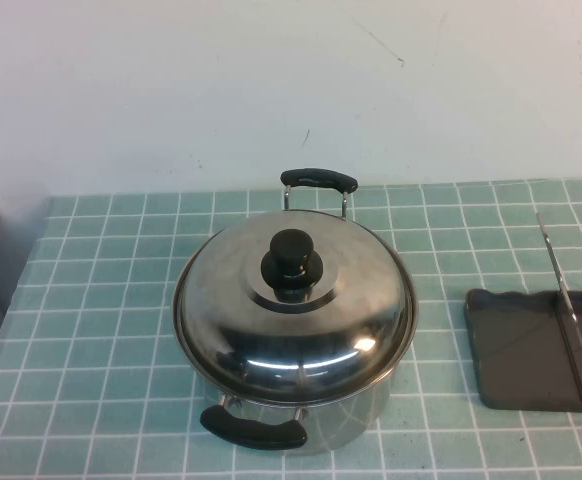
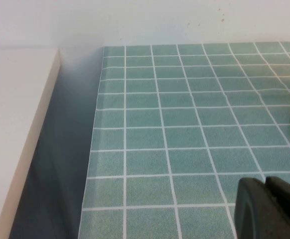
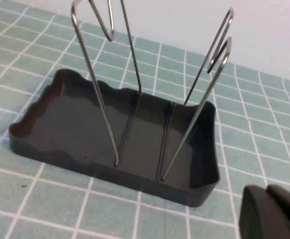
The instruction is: Put pot lid on rack
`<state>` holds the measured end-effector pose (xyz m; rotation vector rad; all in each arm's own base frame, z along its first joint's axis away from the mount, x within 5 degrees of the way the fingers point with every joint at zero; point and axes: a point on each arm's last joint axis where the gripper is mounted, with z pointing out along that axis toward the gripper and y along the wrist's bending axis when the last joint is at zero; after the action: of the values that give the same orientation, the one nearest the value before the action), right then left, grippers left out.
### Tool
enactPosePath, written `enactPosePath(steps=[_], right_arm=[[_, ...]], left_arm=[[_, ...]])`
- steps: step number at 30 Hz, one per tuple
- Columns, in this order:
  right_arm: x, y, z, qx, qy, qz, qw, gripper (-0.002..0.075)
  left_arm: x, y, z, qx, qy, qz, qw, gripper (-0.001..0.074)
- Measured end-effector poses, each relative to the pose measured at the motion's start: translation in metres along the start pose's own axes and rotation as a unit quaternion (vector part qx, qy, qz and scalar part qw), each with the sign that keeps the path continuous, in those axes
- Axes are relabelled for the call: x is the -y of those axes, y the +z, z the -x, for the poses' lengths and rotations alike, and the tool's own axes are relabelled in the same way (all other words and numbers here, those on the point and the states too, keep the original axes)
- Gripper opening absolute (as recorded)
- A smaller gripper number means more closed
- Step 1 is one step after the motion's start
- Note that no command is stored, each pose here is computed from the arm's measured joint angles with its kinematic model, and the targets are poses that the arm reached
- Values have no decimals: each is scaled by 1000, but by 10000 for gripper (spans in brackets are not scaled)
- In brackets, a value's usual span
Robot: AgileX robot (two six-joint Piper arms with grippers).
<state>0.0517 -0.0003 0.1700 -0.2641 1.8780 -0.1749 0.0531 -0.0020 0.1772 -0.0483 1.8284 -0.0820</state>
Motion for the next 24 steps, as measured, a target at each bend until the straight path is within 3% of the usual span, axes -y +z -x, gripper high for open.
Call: enactPosePath(steps=[24], right_arm=[[0, 0, 0, 0, 0, 0, 1000, -1]], left_arm=[[1, 0, 1, 5, -17, -4, 1000, -4]])
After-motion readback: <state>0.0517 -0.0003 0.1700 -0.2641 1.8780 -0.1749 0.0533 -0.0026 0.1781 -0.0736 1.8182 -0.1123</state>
